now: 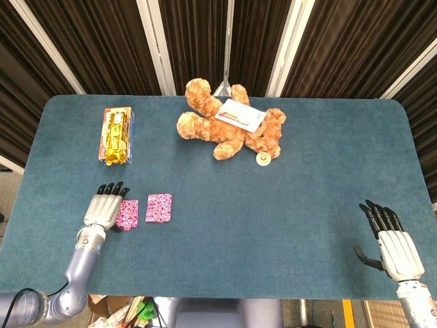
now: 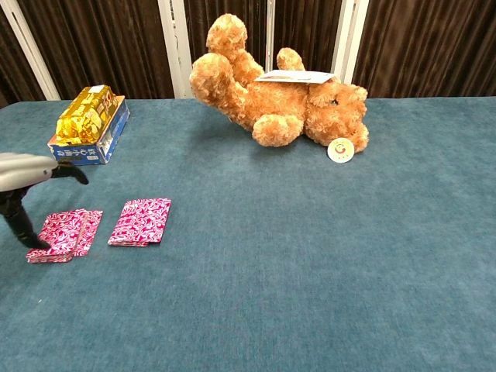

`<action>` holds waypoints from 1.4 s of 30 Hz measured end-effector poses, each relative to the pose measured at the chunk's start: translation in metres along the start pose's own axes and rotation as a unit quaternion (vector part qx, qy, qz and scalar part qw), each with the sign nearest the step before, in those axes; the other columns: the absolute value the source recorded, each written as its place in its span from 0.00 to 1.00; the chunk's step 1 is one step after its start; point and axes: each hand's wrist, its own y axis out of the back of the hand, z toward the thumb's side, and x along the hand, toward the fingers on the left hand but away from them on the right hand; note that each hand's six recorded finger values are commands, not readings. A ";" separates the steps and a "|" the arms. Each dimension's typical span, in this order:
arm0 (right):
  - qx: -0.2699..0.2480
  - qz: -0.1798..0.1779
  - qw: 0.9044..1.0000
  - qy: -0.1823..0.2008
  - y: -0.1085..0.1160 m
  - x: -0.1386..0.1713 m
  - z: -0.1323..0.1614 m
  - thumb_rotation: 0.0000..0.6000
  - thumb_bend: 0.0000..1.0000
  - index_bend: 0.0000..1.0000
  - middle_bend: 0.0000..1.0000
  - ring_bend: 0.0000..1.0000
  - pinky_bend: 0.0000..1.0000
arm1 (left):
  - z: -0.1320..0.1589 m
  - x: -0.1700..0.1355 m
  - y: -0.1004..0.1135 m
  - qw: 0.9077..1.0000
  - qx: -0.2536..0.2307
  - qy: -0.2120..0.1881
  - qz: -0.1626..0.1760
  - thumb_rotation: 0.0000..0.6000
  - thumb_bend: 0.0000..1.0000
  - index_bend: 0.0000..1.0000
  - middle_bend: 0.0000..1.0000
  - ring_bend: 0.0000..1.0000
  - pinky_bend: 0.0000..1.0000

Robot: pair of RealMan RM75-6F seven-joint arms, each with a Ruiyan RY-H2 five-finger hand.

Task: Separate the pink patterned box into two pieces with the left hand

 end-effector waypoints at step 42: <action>-0.010 0.004 1.000 0.000 0.000 0.000 -0.001 1.00 0.36 0.00 0.00 0.00 0.05 | 0.088 0.033 -0.006 1.000 0.018 -0.015 -0.014 1.00 0.33 0.26 0.00 0.00 0.00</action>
